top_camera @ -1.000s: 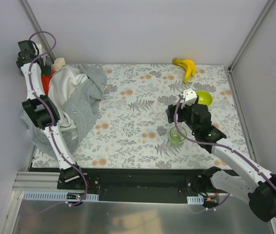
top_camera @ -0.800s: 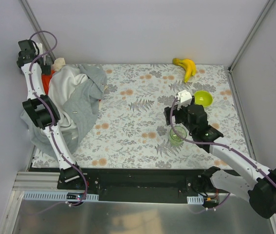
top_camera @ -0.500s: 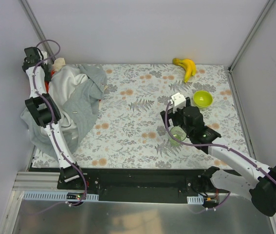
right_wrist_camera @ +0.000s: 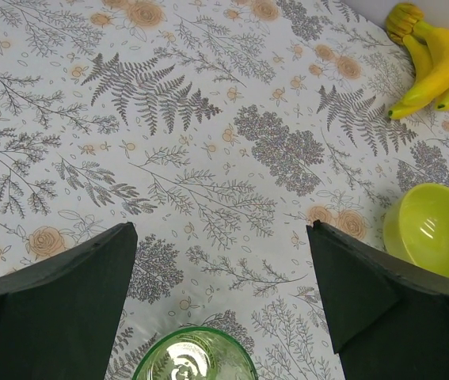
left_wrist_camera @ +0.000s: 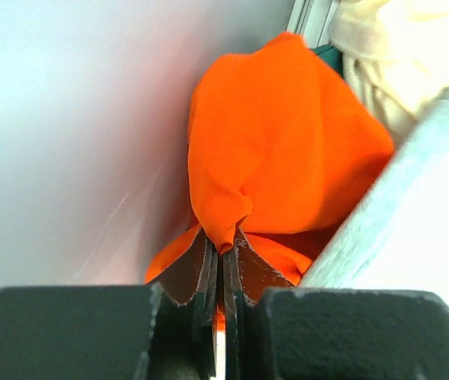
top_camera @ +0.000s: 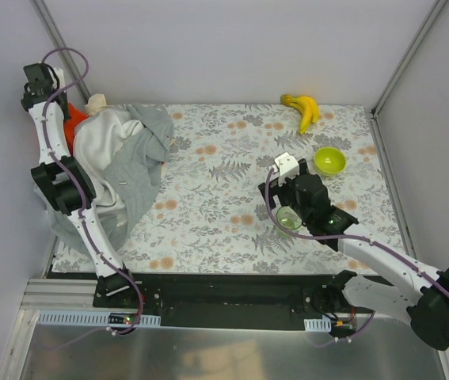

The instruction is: Pick out a specific cloth from the pile

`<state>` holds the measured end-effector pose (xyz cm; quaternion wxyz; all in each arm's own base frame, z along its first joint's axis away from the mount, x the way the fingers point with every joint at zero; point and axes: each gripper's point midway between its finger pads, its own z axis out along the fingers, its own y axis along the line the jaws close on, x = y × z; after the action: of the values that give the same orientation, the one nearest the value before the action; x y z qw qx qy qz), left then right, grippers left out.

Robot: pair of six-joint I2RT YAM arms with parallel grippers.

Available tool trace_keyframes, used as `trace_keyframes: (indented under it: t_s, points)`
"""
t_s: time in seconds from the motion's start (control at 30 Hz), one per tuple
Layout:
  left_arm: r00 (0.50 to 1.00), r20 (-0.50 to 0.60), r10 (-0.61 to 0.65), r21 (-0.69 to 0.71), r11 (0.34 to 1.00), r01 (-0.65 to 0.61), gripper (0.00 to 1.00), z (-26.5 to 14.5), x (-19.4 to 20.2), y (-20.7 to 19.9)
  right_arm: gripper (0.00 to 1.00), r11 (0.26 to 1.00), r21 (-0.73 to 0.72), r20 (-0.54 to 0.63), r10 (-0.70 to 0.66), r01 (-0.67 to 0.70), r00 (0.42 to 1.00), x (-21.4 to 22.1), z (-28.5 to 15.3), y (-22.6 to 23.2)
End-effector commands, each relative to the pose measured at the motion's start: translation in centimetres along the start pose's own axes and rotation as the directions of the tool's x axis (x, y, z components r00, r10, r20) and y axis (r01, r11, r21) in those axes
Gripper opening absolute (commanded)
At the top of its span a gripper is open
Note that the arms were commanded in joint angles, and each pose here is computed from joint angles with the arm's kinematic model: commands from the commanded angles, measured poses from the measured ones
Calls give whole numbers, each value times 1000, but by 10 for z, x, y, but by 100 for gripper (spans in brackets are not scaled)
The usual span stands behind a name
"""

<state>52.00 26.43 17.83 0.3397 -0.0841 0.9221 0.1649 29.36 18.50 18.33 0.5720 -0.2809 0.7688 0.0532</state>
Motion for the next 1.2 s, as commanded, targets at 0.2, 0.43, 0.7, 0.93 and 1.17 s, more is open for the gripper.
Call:
trace_keyframes:
  t_s: [0.2,0.43,0.7,0.93,1.17]
  points:
    - [931,366,2,-54,998,19,0,-206,-76,5,99,1000,-5,144,23,-22,989,-43,-18,-2]
    - [727,654,210,-475,862,178,0,-398,-122,99,99,999,-25,194,38,-33,980,-47,-35,-2]
    - [316,865,390,-499,739,453,0,-613,-126,130,99,996,64,219,46,-61,975,-55,-43,-21]
    - [407,876,259,-399,862,311,0,-546,-142,96,99,968,210,226,89,-138,970,-62,-53,-50]
    - [389,913,-122,76,988,132,0,-532,-161,-20,99,917,360,201,102,-170,974,-59,-64,-78]
